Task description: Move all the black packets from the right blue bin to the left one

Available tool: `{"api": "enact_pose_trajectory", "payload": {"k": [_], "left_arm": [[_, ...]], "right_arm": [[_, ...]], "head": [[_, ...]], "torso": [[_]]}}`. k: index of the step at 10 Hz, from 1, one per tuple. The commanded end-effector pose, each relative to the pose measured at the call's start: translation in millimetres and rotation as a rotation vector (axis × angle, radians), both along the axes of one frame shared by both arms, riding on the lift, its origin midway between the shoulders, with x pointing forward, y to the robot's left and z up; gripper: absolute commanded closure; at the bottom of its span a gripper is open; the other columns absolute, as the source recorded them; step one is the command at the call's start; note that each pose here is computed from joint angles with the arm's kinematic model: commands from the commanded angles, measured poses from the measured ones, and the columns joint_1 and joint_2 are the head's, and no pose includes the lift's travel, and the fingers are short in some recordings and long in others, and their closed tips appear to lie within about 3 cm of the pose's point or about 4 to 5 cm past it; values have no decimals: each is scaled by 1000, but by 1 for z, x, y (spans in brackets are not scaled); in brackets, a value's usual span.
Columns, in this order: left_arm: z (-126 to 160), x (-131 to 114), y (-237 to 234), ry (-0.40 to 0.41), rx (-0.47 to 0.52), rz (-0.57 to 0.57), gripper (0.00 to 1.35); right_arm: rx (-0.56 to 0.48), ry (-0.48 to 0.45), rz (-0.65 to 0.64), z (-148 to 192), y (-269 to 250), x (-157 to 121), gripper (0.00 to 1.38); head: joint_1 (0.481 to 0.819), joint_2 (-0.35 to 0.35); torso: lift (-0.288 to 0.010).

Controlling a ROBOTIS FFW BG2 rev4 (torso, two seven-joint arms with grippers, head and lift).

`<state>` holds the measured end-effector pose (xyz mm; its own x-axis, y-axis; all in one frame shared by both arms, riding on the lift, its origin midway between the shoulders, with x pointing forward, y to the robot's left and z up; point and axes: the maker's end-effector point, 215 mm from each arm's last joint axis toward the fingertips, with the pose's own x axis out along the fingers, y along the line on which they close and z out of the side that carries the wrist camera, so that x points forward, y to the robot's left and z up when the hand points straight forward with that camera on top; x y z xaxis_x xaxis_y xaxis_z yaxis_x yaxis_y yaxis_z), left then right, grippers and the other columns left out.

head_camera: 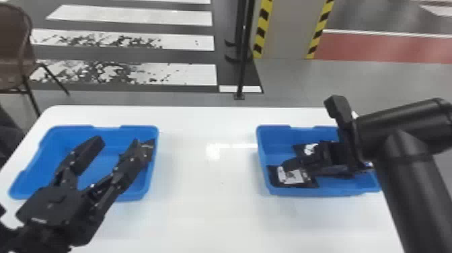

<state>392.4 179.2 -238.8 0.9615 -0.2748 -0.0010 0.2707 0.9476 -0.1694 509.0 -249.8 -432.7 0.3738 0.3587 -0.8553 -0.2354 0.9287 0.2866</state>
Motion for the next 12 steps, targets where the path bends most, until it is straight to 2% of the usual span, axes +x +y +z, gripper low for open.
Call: {"api": "enact_pose_trajectory", "payload": {"k": [1,4,7,9,10,11,12], "left_arm": [[1,0,2,-9,-7,6,470],[3,1,3,-21,-15,8,470],[1,2,3,-23,-16,11,470],[1,3,9,-31,-13,25,470],[-1,2,12,-32,-13,32,470],[1,2,14,-37,-12,34,470],[-1,2,14,-37,-14,35,470]], "right_arm": [[-21,13,-10,-7,-4,-2,412],[-25,74,-29,-30,-8,-11,412],[-9,122,10,-46,12,-21,420],[-18,144,6,-53,9,-25,768],[-20,140,12,-52,11,-25,877],[-2,135,19,-49,16,-24,1136],[2,127,17,-46,16,-22,1113]], "head": [[695,-88],[695,-97],[695,-85],[695,-73],[695,-69],[695,-64],[695,-58]], "torso": [[-140],[-140],[-140],[-140],[-140],[-140],[-140]]}}
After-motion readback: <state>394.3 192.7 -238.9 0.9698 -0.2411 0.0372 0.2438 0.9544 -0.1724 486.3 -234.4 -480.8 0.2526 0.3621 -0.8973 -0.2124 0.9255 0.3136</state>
